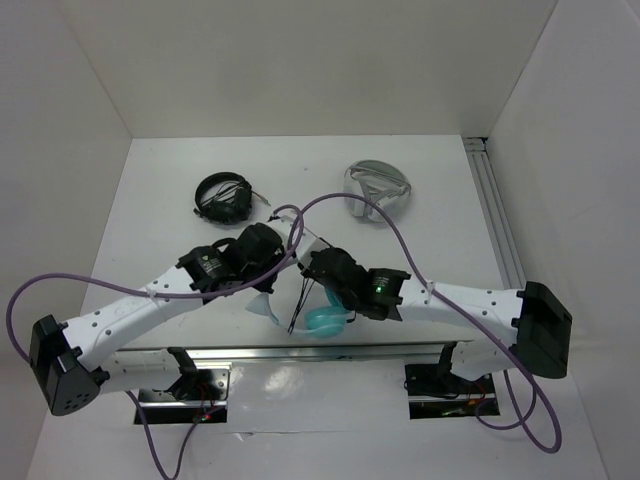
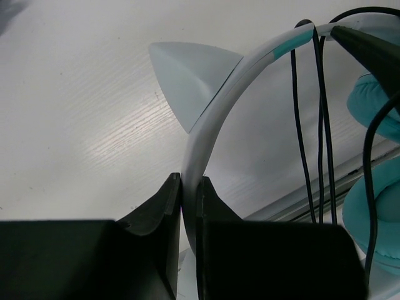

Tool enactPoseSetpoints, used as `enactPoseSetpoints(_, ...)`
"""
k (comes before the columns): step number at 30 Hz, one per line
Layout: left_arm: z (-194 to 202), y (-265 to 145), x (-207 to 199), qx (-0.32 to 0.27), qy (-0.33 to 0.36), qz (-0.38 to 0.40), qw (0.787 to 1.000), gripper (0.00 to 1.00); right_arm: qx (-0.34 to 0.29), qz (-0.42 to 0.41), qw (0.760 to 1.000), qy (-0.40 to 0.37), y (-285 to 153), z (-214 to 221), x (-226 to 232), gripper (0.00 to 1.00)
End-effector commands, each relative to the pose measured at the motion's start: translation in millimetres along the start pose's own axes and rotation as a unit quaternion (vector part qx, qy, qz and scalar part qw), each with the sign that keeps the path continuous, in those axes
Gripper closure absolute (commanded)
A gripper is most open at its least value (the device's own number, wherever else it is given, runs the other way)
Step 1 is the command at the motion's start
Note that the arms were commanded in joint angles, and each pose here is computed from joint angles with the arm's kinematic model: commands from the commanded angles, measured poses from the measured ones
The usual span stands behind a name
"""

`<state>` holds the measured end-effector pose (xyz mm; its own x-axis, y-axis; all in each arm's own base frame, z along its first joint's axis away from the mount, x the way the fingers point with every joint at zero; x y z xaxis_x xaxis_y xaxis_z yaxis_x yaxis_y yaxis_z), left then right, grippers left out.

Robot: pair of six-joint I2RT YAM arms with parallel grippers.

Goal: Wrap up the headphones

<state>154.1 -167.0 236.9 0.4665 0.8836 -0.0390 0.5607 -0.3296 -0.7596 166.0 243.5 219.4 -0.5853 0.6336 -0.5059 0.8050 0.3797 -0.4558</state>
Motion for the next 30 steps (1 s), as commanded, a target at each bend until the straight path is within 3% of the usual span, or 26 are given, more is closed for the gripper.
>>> enactPoseSetpoints(1,16.1,-11.7,-11.1,0.061,0.041,0.071,0.995,1.0,0.062,0.054,0.997,-0.007,18.4,13.7,-33.4,0.61)
enactPoseSetpoints(7,15.6,0.0,-9.4,0.078,0.035,0.059,0.995,1.0,0.058,0.019,0.998,0.006,23.5,1.7,-42.3,0.55)
enactPoseSetpoints(10,16.0,2.0,-9.6,0.086,0.031,0.068,0.994,1.0,0.066,0.034,0.997,0.012,26.4,-1.6,-43.5,0.49)
enactPoseSetpoints(22,15.5,12.3,-3.1,0.108,0.012,0.065,0.992,1.0,0.103,0.064,0.992,0.034,40.8,11.4,-57.2,0.42)
enactPoseSetpoints(24,15.6,15.1,-1.4,0.112,0.009,0.061,0.992,1.0,0.104,0.075,0.99,0.05,42.5,10.7,-65.1,0.34)
enactPoseSetpoints(25,15.6,15.1,-1.4,0.113,0.009,0.061,0.992,1.0,0.096,0.077,0.991,0.055,42.8,6.6,-66.8,0.23)
enactPoseSetpoints(28,15.1,15.4,0.1,0.114,0.004,0.063,0.992,1.0,0.068,0.078,0.991,0.091,37.3,-6.0,-75.5,0.15)
enactPoseSetpoints(30,14.4,15.8,2.4,0.113,-0.001,0.06,0.992,1.0,0.045,0.07,0.99,0.116,33.1,-17.4,-78.8,0.03)
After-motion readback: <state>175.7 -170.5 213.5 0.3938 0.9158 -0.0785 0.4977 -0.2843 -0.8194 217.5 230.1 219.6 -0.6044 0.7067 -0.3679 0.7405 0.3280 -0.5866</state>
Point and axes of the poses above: each gripper's point midway between its finger pads, its own y axis out along the fingers, its own x axis along the line the jaws close on, z = x × y, the point moved 10 cm from there along -y, back along the fingers, and after that the axes turned 3 degrees about -y, right-handed, at the moved point
